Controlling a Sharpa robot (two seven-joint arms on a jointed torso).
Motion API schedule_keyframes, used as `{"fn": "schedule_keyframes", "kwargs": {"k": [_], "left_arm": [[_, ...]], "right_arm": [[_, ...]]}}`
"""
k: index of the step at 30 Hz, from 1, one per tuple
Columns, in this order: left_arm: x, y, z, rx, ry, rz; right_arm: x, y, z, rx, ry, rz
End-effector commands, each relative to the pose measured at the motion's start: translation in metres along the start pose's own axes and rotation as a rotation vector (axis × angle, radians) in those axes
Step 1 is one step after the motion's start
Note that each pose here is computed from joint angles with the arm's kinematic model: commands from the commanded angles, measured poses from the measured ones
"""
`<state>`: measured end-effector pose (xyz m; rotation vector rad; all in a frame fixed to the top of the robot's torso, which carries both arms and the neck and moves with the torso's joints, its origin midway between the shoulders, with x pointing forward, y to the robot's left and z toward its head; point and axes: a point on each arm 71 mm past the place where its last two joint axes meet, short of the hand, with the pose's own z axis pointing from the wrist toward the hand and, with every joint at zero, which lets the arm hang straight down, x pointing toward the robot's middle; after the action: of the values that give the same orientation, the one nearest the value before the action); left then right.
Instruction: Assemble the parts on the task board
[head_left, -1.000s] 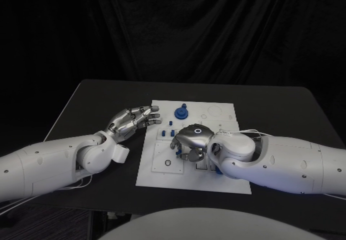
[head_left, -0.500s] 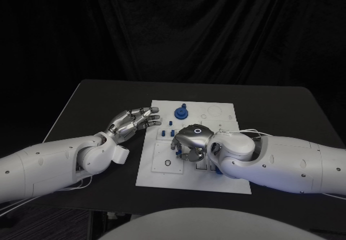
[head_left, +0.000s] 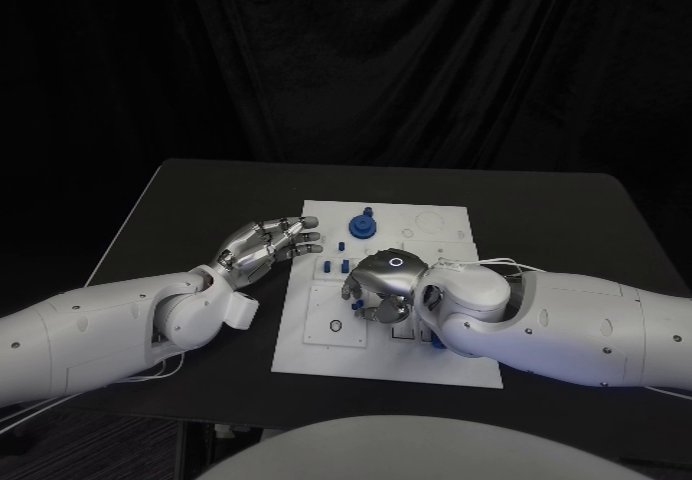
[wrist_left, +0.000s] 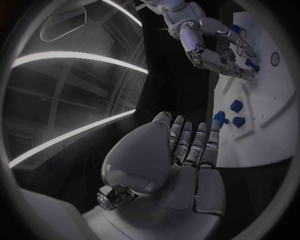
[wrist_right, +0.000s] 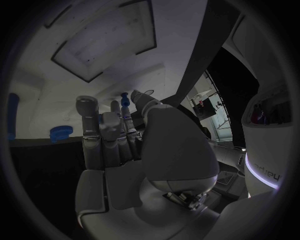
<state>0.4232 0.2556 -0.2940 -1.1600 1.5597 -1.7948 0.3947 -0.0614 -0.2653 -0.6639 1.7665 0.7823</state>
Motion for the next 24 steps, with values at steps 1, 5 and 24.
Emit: {"fn": "schedule_keyframes", "kwargs": {"k": [1,5,24], "left_arm": [[0.0019,0.0004,0.0005,0.005,0.011,-0.015],[0.0019,0.0006,0.0004,0.004,0.011,-0.015],[0.0023,0.0019,0.0008,-0.003,0.014,-0.018]], "right_arm": [[0.0029,-0.0015,-0.0004,0.020,0.024,-0.001],[0.0037,-0.0029,-0.0008,0.030,0.032,-0.003],[0.0041,-0.0049,-0.0016,0.041,0.033,-0.003]]}}
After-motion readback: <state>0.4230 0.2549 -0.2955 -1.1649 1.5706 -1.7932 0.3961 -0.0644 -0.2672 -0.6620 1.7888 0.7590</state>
